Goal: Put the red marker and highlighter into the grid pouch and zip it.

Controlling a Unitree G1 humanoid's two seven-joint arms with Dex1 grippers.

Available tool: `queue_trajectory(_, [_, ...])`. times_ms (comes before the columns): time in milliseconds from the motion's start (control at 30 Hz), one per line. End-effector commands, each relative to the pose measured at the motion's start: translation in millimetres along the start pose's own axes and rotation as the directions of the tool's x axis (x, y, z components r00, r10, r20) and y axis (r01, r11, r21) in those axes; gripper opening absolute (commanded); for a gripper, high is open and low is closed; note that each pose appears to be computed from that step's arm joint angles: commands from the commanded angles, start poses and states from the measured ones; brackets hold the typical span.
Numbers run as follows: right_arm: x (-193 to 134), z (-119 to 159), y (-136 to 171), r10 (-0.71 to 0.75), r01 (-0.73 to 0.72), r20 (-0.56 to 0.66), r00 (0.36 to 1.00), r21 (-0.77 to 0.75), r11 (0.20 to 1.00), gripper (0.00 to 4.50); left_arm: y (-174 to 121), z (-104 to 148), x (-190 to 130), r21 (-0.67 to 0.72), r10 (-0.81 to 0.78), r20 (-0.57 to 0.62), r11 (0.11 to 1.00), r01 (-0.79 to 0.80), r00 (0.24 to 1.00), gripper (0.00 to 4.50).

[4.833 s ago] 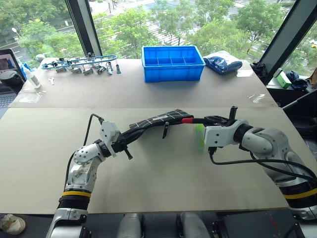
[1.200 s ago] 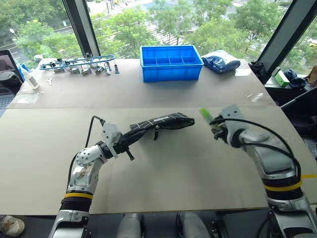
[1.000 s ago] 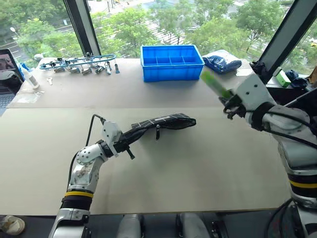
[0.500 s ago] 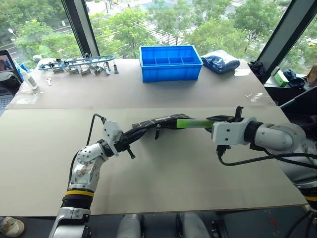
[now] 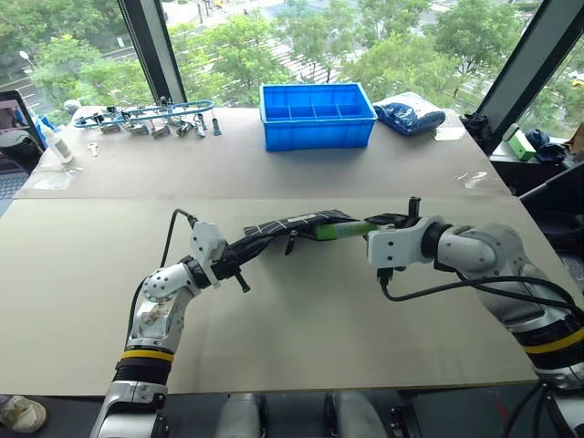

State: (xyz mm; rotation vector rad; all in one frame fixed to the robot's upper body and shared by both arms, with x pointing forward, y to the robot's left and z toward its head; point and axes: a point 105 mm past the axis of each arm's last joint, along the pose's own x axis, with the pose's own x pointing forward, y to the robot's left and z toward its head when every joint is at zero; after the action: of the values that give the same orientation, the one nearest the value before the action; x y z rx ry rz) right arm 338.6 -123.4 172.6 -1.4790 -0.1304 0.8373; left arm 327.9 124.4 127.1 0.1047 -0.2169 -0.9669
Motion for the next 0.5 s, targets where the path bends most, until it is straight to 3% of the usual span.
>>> queue_trajectory(33, [10, 14, -12, -0.028, 0.03, 0.036, 0.999, -0.065, 0.997, 0.99, 1, 12, 6, 0.036, -0.013, 0.043, 0.999, 0.011, 0.999, 0.0])
queue_trajectory(267, [33, 42, -12, -0.018, 0.025, 0.141, 0.99, -0.05, 0.998, 0.99, 1, 12, 8, 0.037, -0.02, 0.047, 0.999, 0.019, 0.999, 0.0])
queue_trajectory(433, [41, 44, -11, -0.019, 0.016, 0.166, 0.986, 0.016, 1.0, 0.99, 1, 13, 8, 0.039, -0.022, 0.048, 0.999, 0.02, 0.999, 0.0])
queue_trajectory(500, [38, 34, -13, -0.014, 0.007, 0.135, 0.991, 0.046, 0.999, 1.99, 1, 13, 8, 0.04, -0.021, 0.048, 0.999, 0.02, 0.999, 0.0])
